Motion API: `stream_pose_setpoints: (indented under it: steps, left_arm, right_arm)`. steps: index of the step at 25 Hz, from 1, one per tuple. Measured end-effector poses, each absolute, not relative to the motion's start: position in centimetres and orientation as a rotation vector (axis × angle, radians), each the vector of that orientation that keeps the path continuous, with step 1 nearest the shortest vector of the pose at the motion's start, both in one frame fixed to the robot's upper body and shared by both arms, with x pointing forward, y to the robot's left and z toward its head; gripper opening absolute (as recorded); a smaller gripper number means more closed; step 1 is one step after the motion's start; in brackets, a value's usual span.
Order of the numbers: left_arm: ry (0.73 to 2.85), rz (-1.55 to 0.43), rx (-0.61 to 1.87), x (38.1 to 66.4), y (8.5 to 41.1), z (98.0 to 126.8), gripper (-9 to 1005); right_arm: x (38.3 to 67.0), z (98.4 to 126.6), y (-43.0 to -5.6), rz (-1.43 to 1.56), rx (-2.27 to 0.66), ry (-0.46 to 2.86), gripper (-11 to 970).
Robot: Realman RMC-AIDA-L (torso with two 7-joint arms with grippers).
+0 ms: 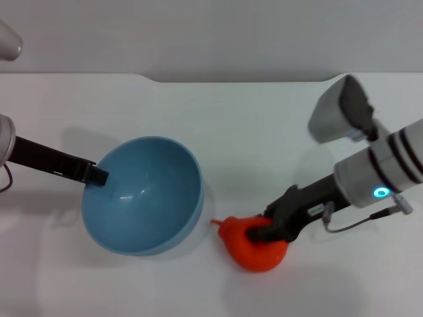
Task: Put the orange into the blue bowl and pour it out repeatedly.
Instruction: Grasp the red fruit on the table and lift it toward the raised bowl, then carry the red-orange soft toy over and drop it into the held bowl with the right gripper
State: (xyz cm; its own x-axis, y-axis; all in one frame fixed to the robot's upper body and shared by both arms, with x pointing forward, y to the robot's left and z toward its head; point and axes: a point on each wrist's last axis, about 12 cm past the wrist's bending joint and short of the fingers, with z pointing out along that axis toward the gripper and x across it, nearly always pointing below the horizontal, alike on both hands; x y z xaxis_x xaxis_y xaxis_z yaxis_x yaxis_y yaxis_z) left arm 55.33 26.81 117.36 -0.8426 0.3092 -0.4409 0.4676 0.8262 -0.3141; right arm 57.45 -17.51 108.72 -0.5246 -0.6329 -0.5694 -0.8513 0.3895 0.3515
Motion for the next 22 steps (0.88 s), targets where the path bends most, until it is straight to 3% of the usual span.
stream_pose_setpoints:
  steps: [3,7,12,17,22]
  left_arm:
    - [2.632,-0.587,0.601,55.5,26.4,117.3,-2]
    - [2.649,-0.601,0.645,56.0,25.4,117.0,-2]
    - [2.68,-0.594,0.783,56.8,22.6,116.1,-1]
    - [2.673,-0.57,0.932,57.5,19.1,115.9,-1]
    - [2.653,-0.517,1.048,57.8,15.8,115.7,-2]
  right_arm:
    - [57.6,109.5,-19.4,0.901,-1.172,2.288,223]
    - [57.6,110.9,-20.9,0.903,-1.123,2.242,194]
    - [57.3,115.1,-23.1,0.841,-1.084,2.097,158]
    - [56.7,118.7,-23.0,0.883,-1.117,1.936,117]
    - [56.0,120.0,-21.2,0.928,-1.267,1.819,73]
